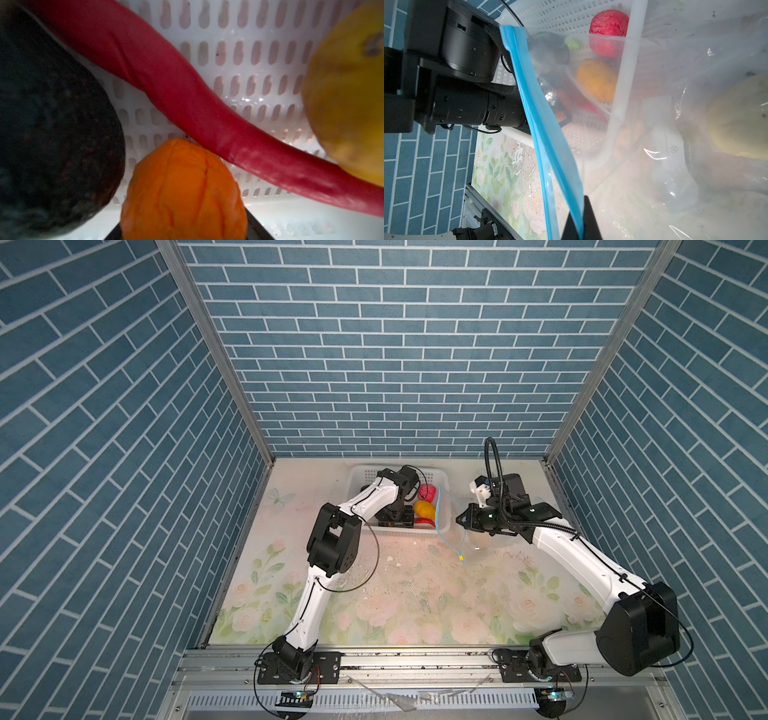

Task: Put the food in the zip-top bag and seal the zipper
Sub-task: 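Lower the left gripper onto the orange and close on it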

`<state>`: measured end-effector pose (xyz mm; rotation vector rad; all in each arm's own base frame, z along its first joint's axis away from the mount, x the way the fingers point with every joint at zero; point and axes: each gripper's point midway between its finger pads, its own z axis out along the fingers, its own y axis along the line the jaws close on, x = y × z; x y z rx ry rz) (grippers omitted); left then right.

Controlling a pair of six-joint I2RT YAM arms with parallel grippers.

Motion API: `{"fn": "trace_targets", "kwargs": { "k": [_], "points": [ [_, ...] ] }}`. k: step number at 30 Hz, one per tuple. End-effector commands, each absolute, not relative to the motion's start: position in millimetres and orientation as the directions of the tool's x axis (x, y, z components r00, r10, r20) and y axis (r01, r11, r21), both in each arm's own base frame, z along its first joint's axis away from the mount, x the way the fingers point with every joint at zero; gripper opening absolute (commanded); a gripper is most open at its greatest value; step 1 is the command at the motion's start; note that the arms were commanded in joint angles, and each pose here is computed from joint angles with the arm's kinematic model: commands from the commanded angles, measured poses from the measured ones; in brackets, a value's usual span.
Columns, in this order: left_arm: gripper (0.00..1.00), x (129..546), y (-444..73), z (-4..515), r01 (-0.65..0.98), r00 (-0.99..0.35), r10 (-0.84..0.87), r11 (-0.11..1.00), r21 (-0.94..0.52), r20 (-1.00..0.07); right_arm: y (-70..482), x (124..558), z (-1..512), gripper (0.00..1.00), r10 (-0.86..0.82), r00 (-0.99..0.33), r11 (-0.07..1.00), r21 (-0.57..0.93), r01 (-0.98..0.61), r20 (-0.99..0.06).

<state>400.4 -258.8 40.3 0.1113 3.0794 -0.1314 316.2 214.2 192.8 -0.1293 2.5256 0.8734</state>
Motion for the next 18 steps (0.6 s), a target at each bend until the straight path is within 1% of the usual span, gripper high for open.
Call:
{"fn": "trace_targets", "kwargs": {
  "k": [1, 3, 8, 18],
  "points": [
    [0.66, 407.7, -256.3, 47.6, 0.064, -0.995, 0.058, 0.995, -0.079, -0.077, 212.0, 316.1, 190.8, 0.0, 0.076, -0.893, 0.797, 0.565, -0.213, -0.443],
    [0.62, 408.5, -255.6, 50.7, 0.063, -0.995, 0.057, 0.995, -0.075, -0.084, 212.3, 316.2, 191.8, 0.0, 0.076, -0.891, 0.796, 0.565, -0.216, -0.447],
    [0.58, 409.6, -253.7, 56.2, 0.066, -0.994, 0.06, 0.996, -0.066, -0.094, 211.5, 316.3, 191.8, 0.0, 0.077, -0.891, 0.797, 0.565, -0.214, -0.447],
    [0.54, 410.0, -255.0, 76.2, 0.067, -0.99, 0.055, 0.994, -0.09, -0.127, 212.0, 316.3, 192.4, 0.0, 0.077, -0.891, 0.796, 0.565, -0.216, -0.448]
  ]
}}
